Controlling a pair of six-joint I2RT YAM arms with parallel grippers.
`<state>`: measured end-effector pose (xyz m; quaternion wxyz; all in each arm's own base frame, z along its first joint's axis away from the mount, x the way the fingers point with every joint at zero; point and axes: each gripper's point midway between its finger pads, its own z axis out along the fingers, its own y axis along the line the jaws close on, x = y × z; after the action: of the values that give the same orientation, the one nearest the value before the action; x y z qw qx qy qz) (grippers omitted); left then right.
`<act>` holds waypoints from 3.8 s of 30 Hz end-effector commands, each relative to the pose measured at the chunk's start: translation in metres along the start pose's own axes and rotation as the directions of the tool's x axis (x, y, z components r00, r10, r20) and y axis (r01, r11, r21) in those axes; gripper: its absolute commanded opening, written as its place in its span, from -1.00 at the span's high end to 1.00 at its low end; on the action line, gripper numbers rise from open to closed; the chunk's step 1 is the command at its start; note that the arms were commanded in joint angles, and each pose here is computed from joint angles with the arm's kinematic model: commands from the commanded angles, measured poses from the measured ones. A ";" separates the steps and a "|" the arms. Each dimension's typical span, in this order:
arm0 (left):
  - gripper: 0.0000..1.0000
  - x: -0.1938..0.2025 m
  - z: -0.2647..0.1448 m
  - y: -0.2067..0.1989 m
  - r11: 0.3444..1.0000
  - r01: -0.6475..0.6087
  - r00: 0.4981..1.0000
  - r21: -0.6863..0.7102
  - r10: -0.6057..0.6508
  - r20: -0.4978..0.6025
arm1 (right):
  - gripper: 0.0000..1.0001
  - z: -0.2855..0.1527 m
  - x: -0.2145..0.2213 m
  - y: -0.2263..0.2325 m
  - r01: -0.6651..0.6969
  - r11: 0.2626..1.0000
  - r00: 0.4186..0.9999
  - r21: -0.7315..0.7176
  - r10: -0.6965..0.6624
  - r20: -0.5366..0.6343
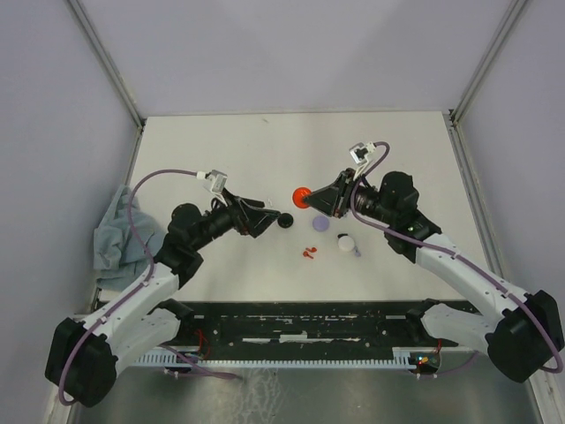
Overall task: Insert the wireless bluetooth earbuds into the charging case
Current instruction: Pick up the charging case at the center of the board.
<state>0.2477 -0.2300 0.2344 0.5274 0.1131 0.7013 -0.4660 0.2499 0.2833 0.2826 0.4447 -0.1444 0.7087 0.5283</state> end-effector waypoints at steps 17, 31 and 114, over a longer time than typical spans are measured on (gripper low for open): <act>-0.36 -0.051 0.014 -0.066 0.884 0.274 0.952 0.378 -0.306 0.026 | 0.74 0.030 -0.038 0.052 0.078 0.969 0.995 -0.233 -0.062 0.076; -0.01 -0.063 0.009 -0.082 0.841 0.247 0.949 0.482 -0.311 0.057 | 0.73 0.031 -0.029 0.061 0.056 0.953 0.998 -0.299 -0.053 0.021; 0.50 -0.023 -0.002 -0.103 0.833 -0.085 0.987 0.547 0.147 -0.071 | 0.72 0.018 -0.004 0.088 0.250 0.875 0.911 -0.415 -0.358 -0.206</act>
<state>0.1911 -0.2765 0.2936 0.4363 0.2984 0.5862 -0.6140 0.2043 0.3301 0.3140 0.3532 -0.3892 0.6461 0.5534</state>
